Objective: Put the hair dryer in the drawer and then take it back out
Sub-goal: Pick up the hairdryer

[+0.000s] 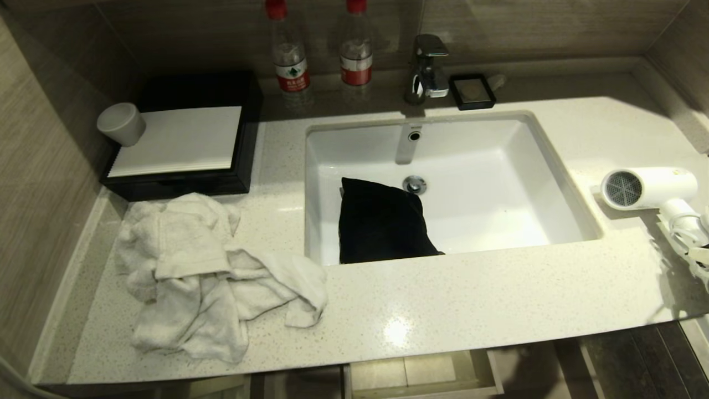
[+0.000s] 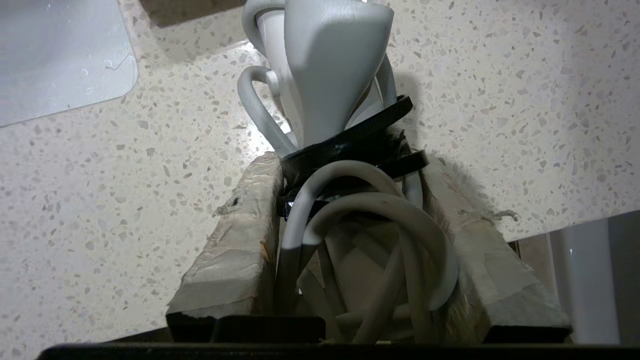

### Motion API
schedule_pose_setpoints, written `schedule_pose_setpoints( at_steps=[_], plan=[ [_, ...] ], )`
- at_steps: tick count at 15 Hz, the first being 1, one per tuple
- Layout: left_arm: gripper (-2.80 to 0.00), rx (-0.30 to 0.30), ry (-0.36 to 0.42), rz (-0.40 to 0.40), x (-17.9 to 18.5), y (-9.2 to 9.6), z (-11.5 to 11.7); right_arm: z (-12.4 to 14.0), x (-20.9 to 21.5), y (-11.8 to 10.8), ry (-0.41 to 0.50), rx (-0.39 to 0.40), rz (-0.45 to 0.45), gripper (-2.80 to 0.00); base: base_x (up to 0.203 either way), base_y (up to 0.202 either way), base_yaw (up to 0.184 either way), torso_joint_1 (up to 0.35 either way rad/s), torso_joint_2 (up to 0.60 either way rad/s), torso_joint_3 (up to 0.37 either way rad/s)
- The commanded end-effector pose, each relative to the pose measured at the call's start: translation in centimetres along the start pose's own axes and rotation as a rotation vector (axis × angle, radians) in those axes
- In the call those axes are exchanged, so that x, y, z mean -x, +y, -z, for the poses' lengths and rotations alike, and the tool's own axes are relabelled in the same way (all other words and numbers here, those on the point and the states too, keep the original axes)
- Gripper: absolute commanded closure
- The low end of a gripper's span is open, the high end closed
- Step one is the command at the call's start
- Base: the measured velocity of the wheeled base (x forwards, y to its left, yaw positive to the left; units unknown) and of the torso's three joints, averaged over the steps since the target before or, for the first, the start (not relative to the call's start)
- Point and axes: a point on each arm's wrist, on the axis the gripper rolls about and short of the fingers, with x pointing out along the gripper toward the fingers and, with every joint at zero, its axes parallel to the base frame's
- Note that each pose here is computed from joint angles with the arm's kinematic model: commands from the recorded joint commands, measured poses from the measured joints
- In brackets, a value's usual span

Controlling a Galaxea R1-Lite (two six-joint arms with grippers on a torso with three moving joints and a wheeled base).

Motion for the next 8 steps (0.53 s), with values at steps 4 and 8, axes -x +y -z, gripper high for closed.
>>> schedule_pose_setpoints(
  at_steps=[4,8],
  plan=[
    [0.0,0.0,0.0,0.0,0.0,0.0,0.0,-0.5,2.7,1.2,-0.077,0.06,0.018,0.0,0.0,0.0,0.0,0.0,0.0,0.0],
    [0.0,0.0,0.0,0.0,0.0,0.0,0.0,-0.1,3.8,1.6,-0.083,0.149,0.089,0.0,0.0,0.0,0.0,0.0,0.0,0.0]
  ],
)
